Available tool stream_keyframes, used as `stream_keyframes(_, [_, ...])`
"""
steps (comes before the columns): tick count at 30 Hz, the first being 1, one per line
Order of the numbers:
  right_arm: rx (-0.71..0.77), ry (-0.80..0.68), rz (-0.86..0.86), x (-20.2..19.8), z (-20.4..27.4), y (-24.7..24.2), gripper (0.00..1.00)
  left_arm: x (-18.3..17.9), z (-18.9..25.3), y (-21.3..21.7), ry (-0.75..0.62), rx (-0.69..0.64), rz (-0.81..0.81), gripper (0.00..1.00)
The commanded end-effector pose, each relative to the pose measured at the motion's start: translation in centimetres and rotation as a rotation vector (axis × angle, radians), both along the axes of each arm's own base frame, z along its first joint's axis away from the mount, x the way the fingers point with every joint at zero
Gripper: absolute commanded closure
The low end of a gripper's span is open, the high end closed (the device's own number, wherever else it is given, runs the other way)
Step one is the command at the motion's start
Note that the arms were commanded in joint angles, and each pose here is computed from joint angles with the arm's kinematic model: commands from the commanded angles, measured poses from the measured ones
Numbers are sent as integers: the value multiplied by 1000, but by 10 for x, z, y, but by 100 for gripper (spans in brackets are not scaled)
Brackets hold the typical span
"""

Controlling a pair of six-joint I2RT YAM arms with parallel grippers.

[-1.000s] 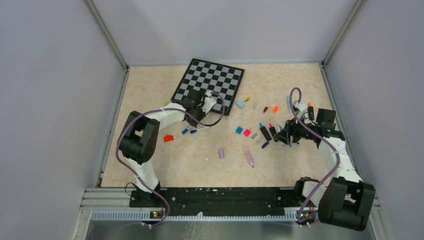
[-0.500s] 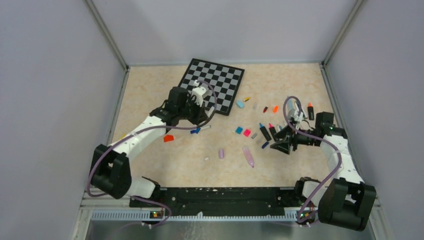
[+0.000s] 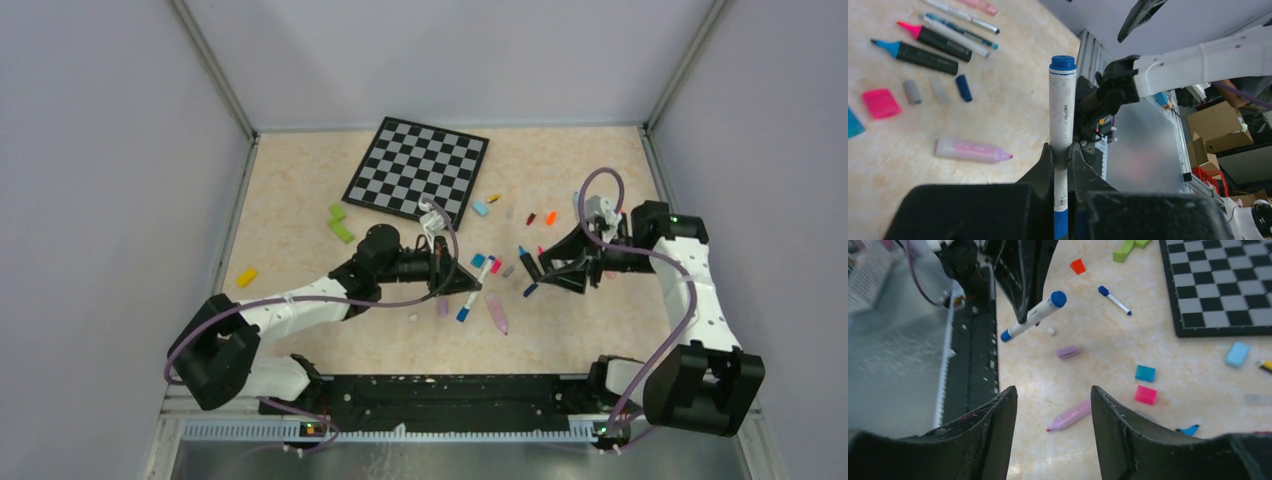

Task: Open the pen caps
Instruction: Pick up the pen from the center of the board.

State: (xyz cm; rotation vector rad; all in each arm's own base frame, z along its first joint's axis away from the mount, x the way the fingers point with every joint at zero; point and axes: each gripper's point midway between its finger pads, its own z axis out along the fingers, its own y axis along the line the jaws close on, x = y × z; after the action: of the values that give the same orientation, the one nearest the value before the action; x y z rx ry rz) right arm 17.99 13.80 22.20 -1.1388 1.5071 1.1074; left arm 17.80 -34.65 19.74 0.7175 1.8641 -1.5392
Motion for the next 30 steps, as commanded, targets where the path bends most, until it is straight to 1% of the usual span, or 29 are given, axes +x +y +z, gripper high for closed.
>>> stream_keyframes(1, [97, 291, -50, 19, 37, 9, 45, 2, 53, -22, -104, -206, 22, 100])
stream_keyframes(2, [106, 347, -59, 22, 40, 10, 44, 3, 55, -25, -114, -215, 33, 100])
stream_keyframes(4, [136, 363, -45, 21, 46, 13, 41, 2, 61, -32, -140, -223, 44, 100])
stream_keyframes(6, [175, 418, -31, 20, 50, 16, 38, 3, 63, -38, -154, -226, 63, 100])
stream_keyframes(9, [191, 459, -11, 19, 50, 21, 33, 4, 65, -45, -170, -228, 95, 100])
stream_keyframes(12, [168, 490, -5, 17, 44, 30, 32, 3, 64, -55, -173, -224, 109, 100])
stream_keyframes(16, [161, 532, -42, 21, 30, 35, 32, 1, 63, -69, -167, -219, 109, 100])
stream_keyframes(21, [184, 557, -53, 21, 28, 36, 35, 1, 60, -80, -167, -198, 122, 100])
stream_keyframes(27, [181, 584, -16, 14, 24, 47, 40, 2, 57, -89, -160, -186, 126, 100])
stream_keyframes(29, [180, 590, -23, 15, 22, 48, 44, 2, 57, -90, -160, -184, 127, 100])
stream_keyframes(30, [181, 592, -22, 15, 21, 49, 49, 2, 56, -91, -160, -181, 128, 100])
